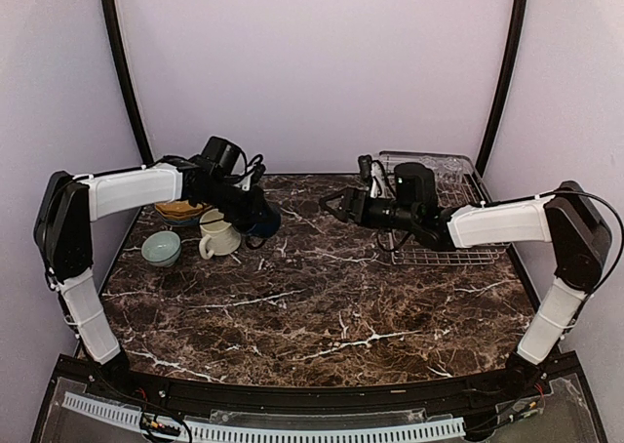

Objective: Unload the mixed dishes from the dish rack
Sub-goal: Place the cup at the corner of the board.

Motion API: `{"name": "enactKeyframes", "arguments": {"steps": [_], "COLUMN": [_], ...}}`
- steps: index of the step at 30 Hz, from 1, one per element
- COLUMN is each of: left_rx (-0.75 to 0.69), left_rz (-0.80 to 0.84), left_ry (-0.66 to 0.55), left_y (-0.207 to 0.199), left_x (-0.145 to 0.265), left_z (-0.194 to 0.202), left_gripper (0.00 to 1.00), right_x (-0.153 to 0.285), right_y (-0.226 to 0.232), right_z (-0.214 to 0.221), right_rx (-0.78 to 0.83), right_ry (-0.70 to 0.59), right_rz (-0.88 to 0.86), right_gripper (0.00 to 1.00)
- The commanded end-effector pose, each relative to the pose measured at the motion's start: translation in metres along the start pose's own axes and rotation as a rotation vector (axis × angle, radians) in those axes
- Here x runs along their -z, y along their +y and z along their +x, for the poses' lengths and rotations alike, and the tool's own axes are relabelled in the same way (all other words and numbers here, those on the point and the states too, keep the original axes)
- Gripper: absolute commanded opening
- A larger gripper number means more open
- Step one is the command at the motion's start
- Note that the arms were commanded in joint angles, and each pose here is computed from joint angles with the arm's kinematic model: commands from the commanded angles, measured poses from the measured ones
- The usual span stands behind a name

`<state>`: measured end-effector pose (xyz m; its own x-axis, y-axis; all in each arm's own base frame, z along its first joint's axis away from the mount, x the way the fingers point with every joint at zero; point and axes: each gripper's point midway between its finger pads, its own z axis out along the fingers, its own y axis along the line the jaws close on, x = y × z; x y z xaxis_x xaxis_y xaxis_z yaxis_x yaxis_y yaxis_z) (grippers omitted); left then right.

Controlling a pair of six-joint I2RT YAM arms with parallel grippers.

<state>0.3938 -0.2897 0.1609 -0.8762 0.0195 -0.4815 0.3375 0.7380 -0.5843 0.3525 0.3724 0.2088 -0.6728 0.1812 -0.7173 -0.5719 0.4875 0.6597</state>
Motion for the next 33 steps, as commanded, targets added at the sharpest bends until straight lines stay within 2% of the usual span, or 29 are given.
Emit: {"name": "enactKeyframes", "arguments": {"steps": [1, 4, 12, 26, 33], "left_rx": [-0.197, -0.245, -0.270, -0.308, -0.311], "left_rz": [-0.278, -0.357, -0.417, -0.420, -0.428], "left_ry": [0.126, 0.158, 0.213, 0.245, 0.258], "left_y": [0.015, 0.020, 0.036, 0.042, 0.042], "left_x": [0.001, -0.005, -0.020, -0.038, -0.035], "left_z": [0.025, 0.032, 0.038, 0.035, 0.036], "left_gripper": [0.01, 0.01, 0.01, 0.06, 0.13], "right_x": [0.003, 0.001, 0.001, -0.003, 0.008], "right_y": [-0.006, -0.006, -0.005, -0.004, -0.007], "right_z": [-0.005, -0.004, -0.005, -0.006, -0.008], "right_rx": [0.045, 0.047, 0.052, 0.054, 0.076], "right_ry": [-0.005, -0.001, -0.003, 0.004, -0.013], "right_rz": [0.052, 0.048, 0.048, 0.041, 0.080], "right_gripper": [0.85, 0.85, 0.86, 0.86, 0.87]}}
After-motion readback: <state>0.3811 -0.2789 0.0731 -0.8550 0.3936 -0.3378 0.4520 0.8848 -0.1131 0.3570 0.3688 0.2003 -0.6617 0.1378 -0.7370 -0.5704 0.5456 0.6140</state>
